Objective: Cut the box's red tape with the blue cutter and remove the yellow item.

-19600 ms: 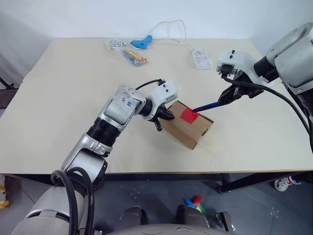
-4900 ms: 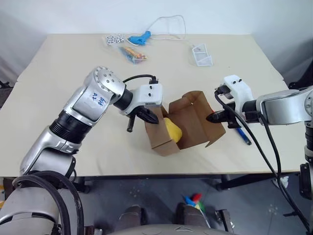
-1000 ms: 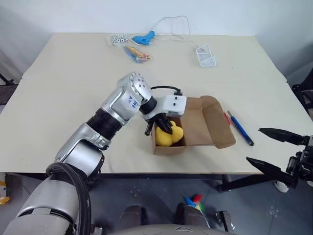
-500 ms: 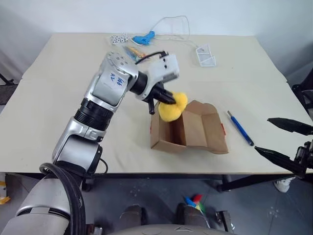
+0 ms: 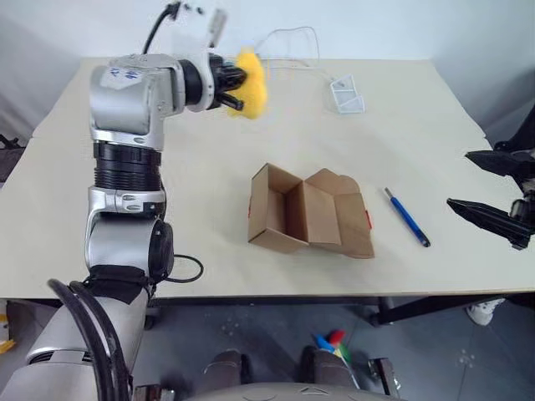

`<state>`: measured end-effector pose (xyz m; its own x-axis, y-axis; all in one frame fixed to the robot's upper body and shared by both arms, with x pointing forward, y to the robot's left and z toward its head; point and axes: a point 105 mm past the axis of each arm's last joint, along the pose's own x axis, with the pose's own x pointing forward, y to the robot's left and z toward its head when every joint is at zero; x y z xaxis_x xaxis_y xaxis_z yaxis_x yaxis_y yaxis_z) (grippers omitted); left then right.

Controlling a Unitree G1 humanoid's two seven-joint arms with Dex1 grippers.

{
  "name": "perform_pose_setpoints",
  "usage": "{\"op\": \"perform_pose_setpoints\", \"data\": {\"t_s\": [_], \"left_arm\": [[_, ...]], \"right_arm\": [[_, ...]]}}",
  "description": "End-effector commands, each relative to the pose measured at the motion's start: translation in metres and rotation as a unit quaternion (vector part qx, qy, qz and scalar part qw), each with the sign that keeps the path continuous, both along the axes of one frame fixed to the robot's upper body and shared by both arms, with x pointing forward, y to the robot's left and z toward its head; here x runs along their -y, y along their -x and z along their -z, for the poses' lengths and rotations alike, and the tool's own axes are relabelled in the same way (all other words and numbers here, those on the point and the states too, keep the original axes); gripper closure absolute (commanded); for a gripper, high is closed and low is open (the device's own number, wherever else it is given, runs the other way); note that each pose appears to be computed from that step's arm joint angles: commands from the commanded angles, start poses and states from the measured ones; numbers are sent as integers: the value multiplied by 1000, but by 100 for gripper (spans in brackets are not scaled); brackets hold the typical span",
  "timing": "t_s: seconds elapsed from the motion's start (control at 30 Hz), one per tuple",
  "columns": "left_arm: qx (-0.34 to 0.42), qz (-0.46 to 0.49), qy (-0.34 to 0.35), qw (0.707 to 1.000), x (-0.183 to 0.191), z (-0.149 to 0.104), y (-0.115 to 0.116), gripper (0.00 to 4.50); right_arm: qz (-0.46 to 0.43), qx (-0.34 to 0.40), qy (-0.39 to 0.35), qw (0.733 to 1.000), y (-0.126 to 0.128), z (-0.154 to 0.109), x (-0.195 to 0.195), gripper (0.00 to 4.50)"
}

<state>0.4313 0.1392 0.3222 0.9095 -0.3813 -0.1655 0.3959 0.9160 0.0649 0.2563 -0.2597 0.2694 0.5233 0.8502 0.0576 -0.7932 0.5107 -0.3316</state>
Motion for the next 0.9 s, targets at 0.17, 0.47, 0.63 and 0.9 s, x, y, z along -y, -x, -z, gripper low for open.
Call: {"op": "perform_pose_setpoints", "data": {"t_s": [0.17,0.47,0.63,0.9], "left_arm": [[-108,-200,-47,973,-93,61,8,448],[-184,-286,-72,938,-154,109,34,221],[-202,-291,-59,933,-159,109,45,73],[-60,-161,-39,984,-129,32,61,2]], "right_arm": [[-59,6,-20,998,-9,-16,-8,0],[-107,-20,-3,994,-21,-14,-10,0],[-111,-21,0,994,-27,-13,-10,0],[-111,-21,12,994,-35,-17,-10,0]]}}
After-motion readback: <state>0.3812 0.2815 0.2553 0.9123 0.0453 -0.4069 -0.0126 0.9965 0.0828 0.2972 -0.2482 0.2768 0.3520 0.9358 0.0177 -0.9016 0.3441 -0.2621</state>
